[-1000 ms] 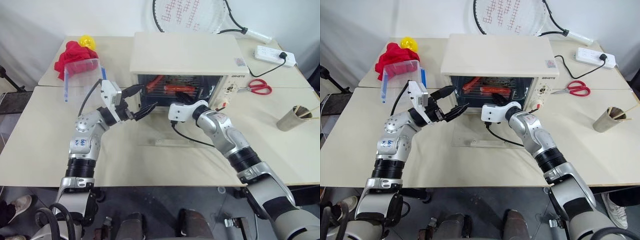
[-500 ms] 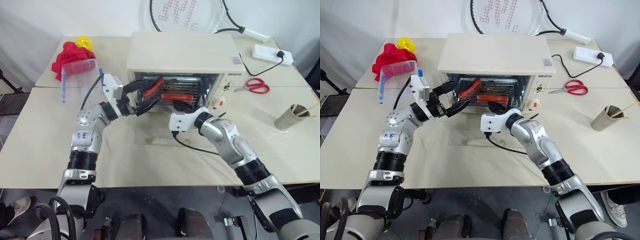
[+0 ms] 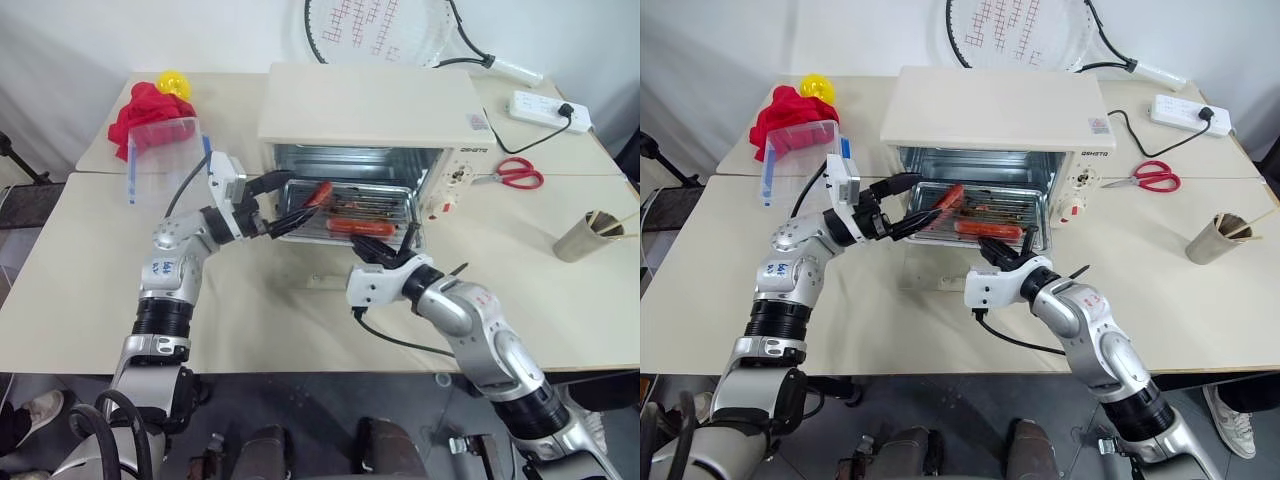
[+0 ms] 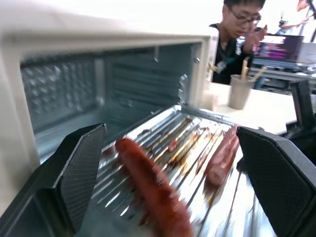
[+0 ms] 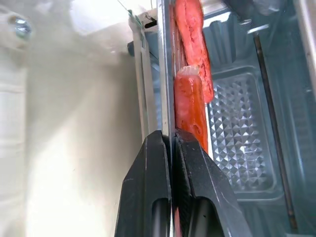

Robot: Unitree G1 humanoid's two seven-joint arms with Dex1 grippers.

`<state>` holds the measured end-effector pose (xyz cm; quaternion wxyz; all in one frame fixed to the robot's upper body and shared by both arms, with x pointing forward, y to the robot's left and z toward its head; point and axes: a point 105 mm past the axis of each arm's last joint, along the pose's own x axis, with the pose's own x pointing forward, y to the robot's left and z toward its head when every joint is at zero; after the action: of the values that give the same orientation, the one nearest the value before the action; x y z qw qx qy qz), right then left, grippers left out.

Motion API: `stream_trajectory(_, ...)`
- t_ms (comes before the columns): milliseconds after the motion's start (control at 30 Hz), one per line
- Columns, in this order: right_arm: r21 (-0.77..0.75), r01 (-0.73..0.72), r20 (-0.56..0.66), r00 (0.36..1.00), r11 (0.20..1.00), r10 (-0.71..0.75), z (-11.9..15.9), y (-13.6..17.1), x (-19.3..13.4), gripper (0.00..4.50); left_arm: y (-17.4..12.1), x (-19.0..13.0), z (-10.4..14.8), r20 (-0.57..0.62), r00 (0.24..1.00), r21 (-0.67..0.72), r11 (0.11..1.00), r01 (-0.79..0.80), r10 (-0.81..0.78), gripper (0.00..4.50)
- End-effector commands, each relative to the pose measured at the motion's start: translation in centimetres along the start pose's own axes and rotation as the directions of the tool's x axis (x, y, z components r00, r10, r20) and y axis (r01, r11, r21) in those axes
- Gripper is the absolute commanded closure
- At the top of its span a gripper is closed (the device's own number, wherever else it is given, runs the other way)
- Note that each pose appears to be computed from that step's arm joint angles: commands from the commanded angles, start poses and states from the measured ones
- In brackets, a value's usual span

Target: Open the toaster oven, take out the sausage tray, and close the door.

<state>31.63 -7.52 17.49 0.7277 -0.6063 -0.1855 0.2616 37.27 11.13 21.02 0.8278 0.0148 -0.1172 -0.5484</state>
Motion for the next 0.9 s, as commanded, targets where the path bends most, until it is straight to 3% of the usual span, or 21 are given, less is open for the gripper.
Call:
stream_trajectory(33, -0.03, 0.061, 0.029, 0.998, 0.998, -0.06, 0.6, -2.0, -1.3, 4.47, -0.9, -0.5, 1.3, 0.04, 0.993, -0.007, 0.994, 0.108, -0.108, 0.0)
stream_trajectory(367, -0.06, 0.018, 0.037, 0.999, 0.998, -0.016, 0.6, -0.9, -3.5, 4.47, -0.5, -2.5, 3.0, 0.011, 0.984, 0.029, 0.984, 0.177, -0.178, 0.0)
stream_trajectory(633, -0.131, 0.01, 0.04, 0.999, 0.991, -0.004, 0.1, -1.1, -6.2, 4.47, -0.8, -8.7, 5.3, -0.104, 0.986, 0.066, 0.988, 0.138, -0.131, 0.0)
stream_trajectory(733, -0.12, -0.009, 0.033, 0.999, 0.993, 0.013, -0.3, -0.6, -6.5, 4.47, -1.1, -9.4, 4.9, -0.127, 0.984, 0.021, 0.992, 0.125, -0.121, 0.0)
stream_trajectory(867, -0.126, 0.006, 0.065, 0.998, 0.992, 0.002, 0.3, -0.8, -6.1, 4.47, -1.8, -9.1, 3.5, -0.134, 0.985, -0.135, 0.987, 0.092, -0.11, 0.0)
stream_trajectory(900, -0.125, 0.005, 0.081, 0.997, 0.992, 0.005, 0.6, -0.7, -5.8, 4.47, -2.0, -8.6, 2.9, -0.143, 0.986, -0.231, 0.972, 0.053, -0.088, 0.0)
